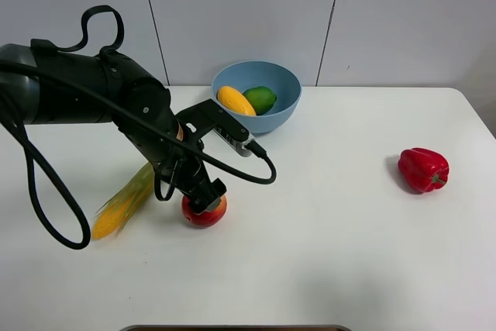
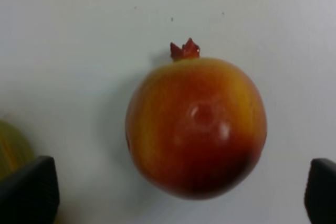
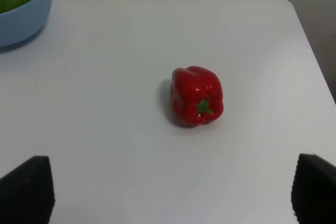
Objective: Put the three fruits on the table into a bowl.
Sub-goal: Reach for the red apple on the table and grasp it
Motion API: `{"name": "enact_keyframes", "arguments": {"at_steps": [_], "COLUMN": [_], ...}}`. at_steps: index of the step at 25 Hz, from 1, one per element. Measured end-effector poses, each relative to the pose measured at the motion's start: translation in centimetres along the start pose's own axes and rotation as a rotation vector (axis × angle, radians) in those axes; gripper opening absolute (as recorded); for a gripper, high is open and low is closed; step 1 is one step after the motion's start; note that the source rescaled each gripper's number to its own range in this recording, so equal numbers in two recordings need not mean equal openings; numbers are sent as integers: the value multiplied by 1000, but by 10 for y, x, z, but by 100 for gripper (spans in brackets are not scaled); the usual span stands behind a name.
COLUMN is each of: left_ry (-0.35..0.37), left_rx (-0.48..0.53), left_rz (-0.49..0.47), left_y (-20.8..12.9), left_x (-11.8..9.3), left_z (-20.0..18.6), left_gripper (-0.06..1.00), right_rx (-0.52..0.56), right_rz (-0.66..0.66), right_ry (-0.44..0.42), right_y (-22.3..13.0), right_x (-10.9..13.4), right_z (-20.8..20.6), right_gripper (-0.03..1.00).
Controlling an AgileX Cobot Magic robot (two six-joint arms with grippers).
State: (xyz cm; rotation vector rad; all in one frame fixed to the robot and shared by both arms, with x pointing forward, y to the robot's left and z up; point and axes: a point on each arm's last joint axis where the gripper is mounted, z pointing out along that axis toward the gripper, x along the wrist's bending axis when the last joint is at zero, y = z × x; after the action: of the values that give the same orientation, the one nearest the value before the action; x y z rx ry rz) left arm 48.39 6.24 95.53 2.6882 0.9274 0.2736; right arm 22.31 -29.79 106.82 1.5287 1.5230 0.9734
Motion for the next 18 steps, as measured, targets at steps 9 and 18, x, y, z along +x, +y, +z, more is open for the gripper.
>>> {"name": "enact_keyframes", "arguments": {"at_steps": [9,18], "left_ry": [-7,-19], "left_rx": [24,59], "left_rz": [0,-5], "left_y": [-1,-4], "left_x": [-1,-4], "left_z": [20,45], "left_gripper": [92,92], "right_rx": [0,0], "right_rz": [0,0], "right_ry": [0,0], "right_y": [0,0], "right_x": [0,0], "right_z": [0,0], "right_gripper": [91,91]}}
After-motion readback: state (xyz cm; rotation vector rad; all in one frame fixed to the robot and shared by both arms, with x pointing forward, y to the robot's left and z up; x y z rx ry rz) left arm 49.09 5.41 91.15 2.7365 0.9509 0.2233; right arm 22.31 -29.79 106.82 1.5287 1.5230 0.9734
